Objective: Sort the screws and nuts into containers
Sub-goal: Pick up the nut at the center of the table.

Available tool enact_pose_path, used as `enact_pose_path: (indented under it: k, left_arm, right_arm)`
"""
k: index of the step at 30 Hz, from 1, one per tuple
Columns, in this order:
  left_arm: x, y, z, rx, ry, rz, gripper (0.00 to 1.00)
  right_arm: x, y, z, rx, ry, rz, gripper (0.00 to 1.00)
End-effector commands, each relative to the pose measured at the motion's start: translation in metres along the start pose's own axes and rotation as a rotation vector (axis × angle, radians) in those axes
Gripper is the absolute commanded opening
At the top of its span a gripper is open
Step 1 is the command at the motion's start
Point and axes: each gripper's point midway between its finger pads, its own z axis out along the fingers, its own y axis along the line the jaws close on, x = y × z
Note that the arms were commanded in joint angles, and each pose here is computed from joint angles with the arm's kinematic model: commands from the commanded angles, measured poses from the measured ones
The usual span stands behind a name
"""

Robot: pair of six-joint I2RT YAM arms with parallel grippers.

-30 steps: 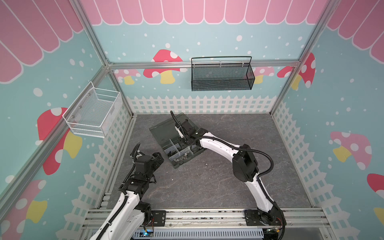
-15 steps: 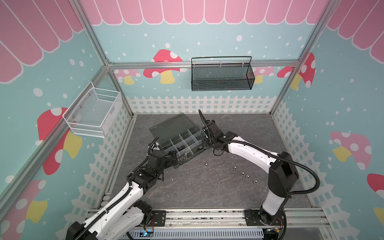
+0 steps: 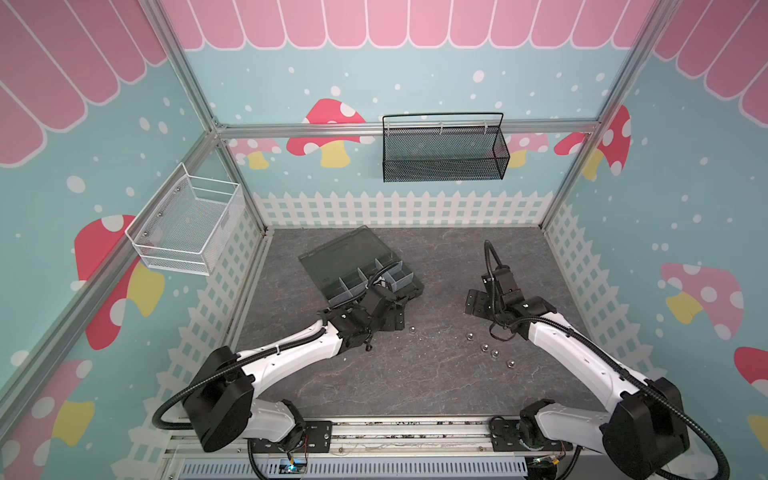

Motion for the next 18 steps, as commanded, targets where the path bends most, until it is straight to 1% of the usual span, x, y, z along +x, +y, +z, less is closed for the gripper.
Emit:
enact_pose_path:
  k: [1,5,11,15,18]
  left_arm:
    - [0.013,-0.027,0.012,0.054,0.101,0.085,0.92]
    - [0.03,-0.043,0.035,0.062,0.207,0.131,0.82]
    - [0.053,-0.04,0.06,0.0,0.342,0.194,0.63]
    - [0.063,-0.038,0.07,-0.027,0.404,0.224,0.57]
    - [0.067,-0.038,0.074,-0.041,0.427,0.242,0.57]
  right_arm:
    - [0.015,-0.032,-0.005,0.078,0.022,0.089,0.97]
    - [0.019,-0.055,-0.011,0.117,0.005,0.14,0.97]
    - [0.024,-0.072,-0.016,0.164,-0.002,0.172,0.97]
    - [0.025,-0.074,-0.015,0.173,0.001,0.176,0.97]
    - [0.025,-0.074,-0.015,0.178,0.001,0.175,0.97]
